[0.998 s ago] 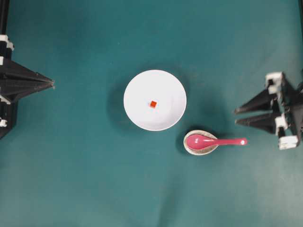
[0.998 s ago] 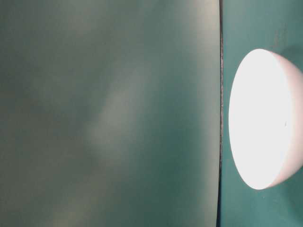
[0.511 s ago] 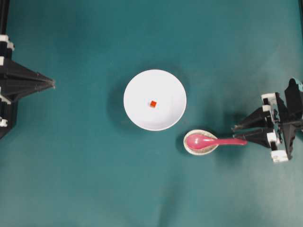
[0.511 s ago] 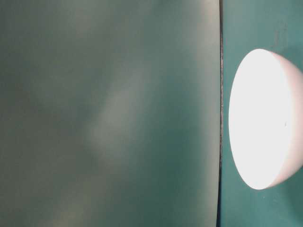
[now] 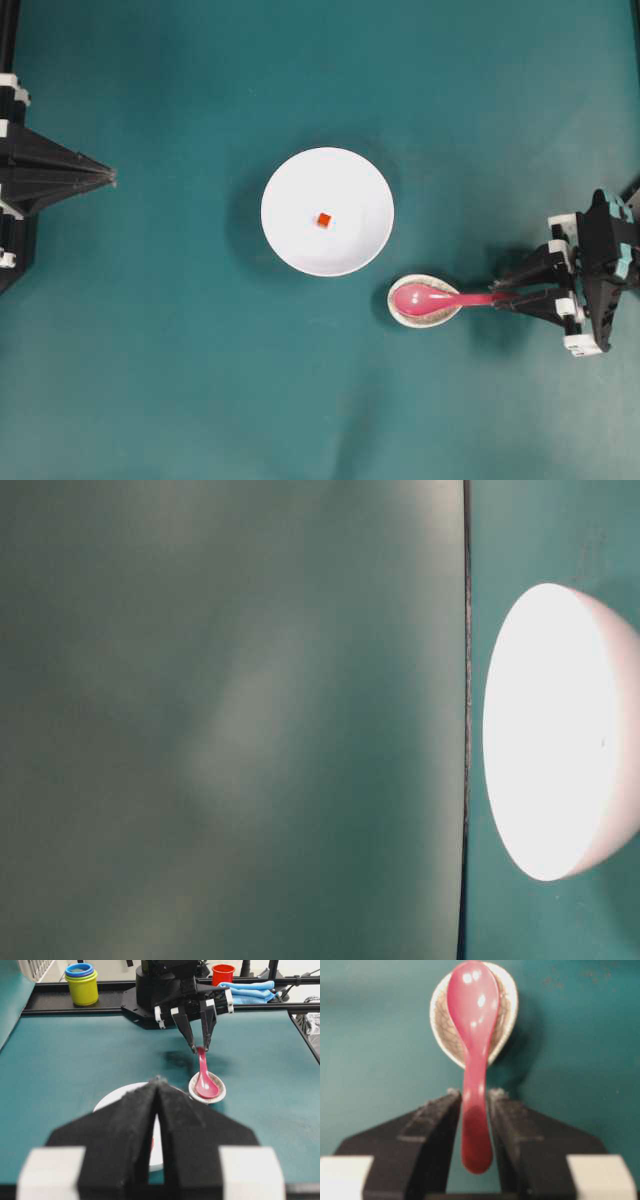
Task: Grip the spoon and scoop the red block from the bowl with right arm.
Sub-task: 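Move the right gripper left toward the pink spoon handle, then close the right gripper on the pink spoon handle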
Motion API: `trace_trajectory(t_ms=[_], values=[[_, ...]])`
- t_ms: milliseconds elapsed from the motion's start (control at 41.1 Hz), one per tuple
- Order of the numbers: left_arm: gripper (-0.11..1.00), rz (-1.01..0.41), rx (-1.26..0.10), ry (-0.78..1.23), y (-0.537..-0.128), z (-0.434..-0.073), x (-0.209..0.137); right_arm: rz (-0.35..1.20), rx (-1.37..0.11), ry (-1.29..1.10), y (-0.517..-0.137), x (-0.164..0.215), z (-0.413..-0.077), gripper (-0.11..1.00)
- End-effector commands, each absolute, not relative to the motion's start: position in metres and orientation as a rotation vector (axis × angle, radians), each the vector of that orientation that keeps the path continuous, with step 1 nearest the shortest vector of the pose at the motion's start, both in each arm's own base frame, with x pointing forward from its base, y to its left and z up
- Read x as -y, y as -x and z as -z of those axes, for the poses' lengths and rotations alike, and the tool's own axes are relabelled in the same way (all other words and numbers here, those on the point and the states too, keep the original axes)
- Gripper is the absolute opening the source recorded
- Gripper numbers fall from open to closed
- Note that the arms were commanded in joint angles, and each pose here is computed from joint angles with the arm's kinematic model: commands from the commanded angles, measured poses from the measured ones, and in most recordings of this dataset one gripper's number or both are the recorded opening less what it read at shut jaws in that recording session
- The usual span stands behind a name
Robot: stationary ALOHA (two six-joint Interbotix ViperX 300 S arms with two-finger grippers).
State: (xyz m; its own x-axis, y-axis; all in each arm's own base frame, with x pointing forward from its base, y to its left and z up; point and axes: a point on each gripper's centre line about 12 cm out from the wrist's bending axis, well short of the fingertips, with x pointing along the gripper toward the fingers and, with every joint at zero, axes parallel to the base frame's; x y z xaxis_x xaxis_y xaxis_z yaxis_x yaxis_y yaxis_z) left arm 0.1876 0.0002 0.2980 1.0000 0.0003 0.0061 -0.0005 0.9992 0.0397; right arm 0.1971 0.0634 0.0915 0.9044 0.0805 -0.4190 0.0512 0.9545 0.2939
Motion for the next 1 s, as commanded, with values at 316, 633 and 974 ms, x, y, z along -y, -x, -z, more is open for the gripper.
trace_trajectory(t_ms=[316,633,974], values=[[0.0,0.001,0.034,-0.044,-0.19,-0.308,0.0,-0.015,-0.463,-0.273,-0.21,-0.072,-0.084,0.37],[0.0,0.001,0.029,-0.043,-0.19,-0.307,0.0,-0.015,-0.452,-0.237,-0.208,-0.07,-0.082,0.37],[0.0,0.001,0.025,-0.043,-0.19,-0.307,0.0,-0.016,-0.438,-0.23,-0.208,-0.069,-0.083,0.37]])
